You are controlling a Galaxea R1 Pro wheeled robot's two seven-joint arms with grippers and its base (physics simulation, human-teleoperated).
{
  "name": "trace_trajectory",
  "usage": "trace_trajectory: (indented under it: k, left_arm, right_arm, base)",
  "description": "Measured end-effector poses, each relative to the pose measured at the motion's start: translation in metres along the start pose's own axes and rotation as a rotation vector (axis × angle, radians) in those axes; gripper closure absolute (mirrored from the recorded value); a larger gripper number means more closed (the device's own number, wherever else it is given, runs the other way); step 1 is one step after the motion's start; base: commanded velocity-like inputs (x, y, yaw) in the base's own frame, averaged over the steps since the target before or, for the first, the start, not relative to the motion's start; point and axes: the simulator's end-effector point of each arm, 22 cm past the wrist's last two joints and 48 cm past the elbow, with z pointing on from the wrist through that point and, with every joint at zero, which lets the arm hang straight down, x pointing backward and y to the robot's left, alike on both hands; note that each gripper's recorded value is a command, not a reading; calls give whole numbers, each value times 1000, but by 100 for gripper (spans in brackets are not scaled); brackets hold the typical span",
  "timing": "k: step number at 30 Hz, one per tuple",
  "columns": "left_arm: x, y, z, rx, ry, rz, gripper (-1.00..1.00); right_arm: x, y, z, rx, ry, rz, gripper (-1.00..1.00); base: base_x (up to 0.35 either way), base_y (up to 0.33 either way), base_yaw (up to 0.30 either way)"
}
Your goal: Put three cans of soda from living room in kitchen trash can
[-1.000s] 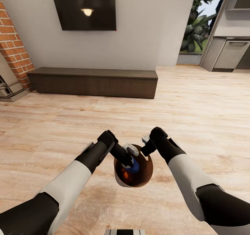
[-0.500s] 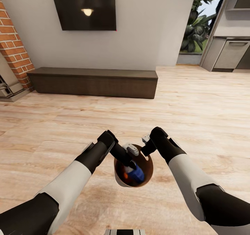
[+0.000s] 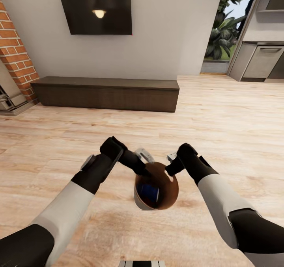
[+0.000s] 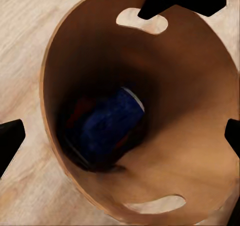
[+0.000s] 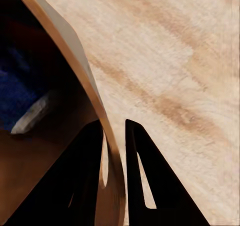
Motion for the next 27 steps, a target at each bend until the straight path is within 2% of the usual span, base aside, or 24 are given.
trace_trajectory:
  k: [1,5,7,9,11,12,16,17,19,21,22,24,25,27]
  left_arm:
    - [-1,0,-3,2,-5,4,-100]
    - [-2,4,-14,-1,-24,15,-100]
    - [-11,2,-35,27,-77,25,-100]
    - [-14,0,-47,52,-104,26,-100]
    - [-22,-1,-78,107,-177,19,-100]
    - [-25,2,-105,148,-239,-3,-100]
    - [-26,19,-141,181,-332,-60,-100]
    - [-24,33,-155,165,-372,-91,-100]
    - [-22,47,-171,154,-418,-124,-100]
    - [-9,78,-204,123,-493,-186,-100]
    - [1,90,-213,104,-508,-214,-100]
    - [23,102,-215,90,-513,-265,-100]
    - [41,109,-212,85,-511,-308,-100]
    - [62,115,-207,84,-507,-362,-100]
  right_arm:
    - [0,-2,0,7,0,-3,100]
    - [0,5,-1,-36,-5,31,100]
    - [1,3,-1,-32,-4,29,100]
    - [1,0,0,-16,-1,19,100]
    - [2,0,0,-18,0,20,100]
    - [2,1,0,-23,0,24,100]
    - [2,1,0,-24,0,26,100]
    - [2,0,0,-21,0,24,100]
    - [2,0,0,-19,1,23,100]
    - [5,-5,-1,-27,2,42,100]
    - [8,-10,-1,-24,3,51,100]
    - [17,-30,-3,7,13,59,100]
    - [24,-43,-4,21,20,74,100]
    - [33,-65,-7,67,32,69,100]
  base:
    - [0,0,0]
    - [0,0,0]
    - [0,0,0]
    - [0,0,0]
    - [0,0,0]
    - [0,0,0]
    - [0,0,0]
    - [0,0,0]
    - [0,0,0]
    - [0,0,0]
    - [0,0,0]
    - [0,0,0]
    - [0,0,0]
    - [0,0,0]
